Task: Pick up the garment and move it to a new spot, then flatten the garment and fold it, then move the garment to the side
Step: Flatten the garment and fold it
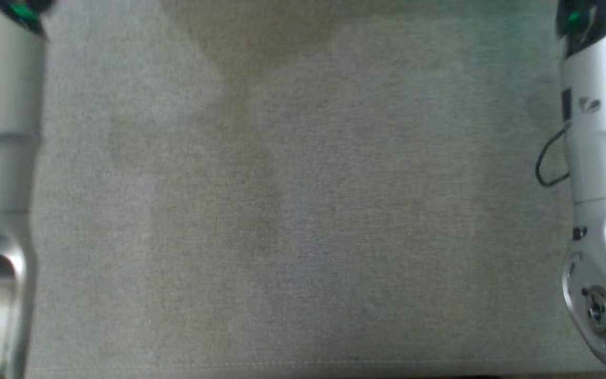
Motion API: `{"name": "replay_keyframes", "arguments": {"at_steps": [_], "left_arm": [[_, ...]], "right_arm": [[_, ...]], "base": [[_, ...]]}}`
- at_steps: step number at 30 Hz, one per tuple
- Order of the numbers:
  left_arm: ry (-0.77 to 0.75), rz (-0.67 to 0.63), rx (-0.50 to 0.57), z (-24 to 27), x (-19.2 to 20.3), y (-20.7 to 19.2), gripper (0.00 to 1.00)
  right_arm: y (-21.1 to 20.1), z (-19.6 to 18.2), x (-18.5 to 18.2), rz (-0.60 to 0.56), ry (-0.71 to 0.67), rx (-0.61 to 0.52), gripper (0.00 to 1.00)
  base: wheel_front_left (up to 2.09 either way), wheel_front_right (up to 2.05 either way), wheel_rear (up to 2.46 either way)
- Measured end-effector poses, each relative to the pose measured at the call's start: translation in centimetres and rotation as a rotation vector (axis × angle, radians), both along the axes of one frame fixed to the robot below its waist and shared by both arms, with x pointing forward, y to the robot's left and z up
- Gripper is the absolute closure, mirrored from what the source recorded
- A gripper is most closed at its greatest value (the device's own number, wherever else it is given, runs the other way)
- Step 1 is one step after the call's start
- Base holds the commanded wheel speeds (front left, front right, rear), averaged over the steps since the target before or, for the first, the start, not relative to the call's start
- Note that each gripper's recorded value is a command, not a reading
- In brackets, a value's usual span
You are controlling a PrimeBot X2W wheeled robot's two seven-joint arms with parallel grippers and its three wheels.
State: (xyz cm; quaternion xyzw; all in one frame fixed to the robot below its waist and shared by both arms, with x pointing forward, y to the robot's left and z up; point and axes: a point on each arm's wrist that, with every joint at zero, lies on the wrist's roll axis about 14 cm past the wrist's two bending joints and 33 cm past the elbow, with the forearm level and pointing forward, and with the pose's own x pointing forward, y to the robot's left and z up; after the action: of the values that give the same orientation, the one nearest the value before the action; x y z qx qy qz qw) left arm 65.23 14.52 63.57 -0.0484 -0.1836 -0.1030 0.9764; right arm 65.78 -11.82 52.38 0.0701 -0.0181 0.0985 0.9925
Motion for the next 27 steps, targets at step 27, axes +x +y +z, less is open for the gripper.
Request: {"name": "replay_keyframes", "arguments": {"at_steps": [27], "left_arm": [[0.342, 0.06, -0.155, -14.9, -17.0, 3.6, 1.0]], "right_arm": [[-1.3, -8.7, -15.0, -0.037, 0.157, 0.163, 1.0]], "base": [[0.0, 0.0, 0.0]]}}
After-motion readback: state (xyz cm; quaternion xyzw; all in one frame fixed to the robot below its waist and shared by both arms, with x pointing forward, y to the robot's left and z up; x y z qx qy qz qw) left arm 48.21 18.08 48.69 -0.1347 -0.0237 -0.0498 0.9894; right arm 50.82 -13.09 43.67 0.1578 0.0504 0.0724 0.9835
